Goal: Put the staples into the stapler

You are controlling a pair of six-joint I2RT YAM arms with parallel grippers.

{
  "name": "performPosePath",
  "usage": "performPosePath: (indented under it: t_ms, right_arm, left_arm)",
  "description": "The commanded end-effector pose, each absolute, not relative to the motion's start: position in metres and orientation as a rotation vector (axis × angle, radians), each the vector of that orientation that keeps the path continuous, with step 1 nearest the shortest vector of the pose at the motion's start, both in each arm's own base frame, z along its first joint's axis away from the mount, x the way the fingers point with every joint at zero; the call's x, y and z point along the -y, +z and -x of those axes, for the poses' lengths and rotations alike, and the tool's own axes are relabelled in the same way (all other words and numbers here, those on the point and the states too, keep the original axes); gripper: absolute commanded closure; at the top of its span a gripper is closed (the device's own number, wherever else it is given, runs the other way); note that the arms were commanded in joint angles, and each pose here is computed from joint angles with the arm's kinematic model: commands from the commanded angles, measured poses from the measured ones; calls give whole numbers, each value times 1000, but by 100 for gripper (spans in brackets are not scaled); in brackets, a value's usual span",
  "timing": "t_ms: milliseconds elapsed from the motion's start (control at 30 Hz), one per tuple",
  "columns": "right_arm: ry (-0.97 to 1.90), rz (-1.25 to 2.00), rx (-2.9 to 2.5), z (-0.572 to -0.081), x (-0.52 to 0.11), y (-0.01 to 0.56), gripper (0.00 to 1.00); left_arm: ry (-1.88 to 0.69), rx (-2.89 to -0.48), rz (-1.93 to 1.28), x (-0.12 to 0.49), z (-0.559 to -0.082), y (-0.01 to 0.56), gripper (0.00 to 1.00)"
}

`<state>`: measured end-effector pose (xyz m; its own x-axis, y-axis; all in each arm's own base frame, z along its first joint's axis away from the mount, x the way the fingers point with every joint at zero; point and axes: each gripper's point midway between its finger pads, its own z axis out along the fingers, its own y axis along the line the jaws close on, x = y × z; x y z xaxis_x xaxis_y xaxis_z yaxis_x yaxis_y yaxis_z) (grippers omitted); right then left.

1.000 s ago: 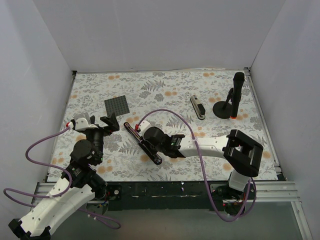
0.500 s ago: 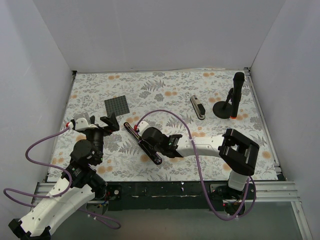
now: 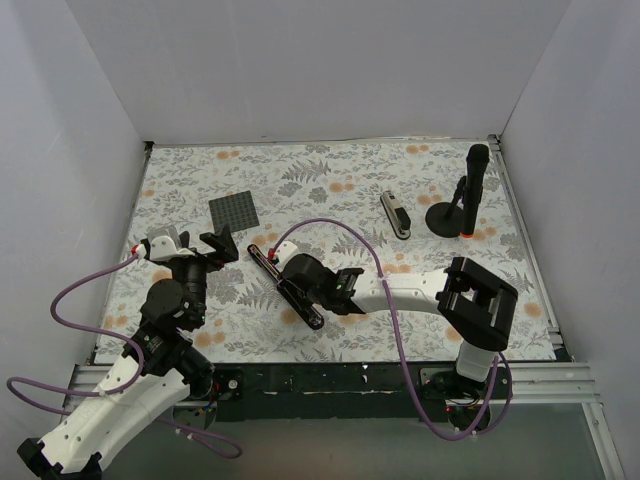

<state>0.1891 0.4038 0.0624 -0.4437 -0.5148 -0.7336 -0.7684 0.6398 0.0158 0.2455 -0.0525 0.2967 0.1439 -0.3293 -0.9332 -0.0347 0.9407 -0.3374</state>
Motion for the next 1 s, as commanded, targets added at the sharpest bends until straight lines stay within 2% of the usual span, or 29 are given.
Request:
performPosePath:
  t_ms: [0, 967]
  right_arm:
    - [447, 961, -2168, -190, -407, 70, 99]
    - [354, 1040, -2230, -186, -395, 63, 99]
  left_arm:
    - [-207, -1412, 324, 49, -245, 298, 2]
    - [-209, -1423, 312, 52, -247, 295, 2]
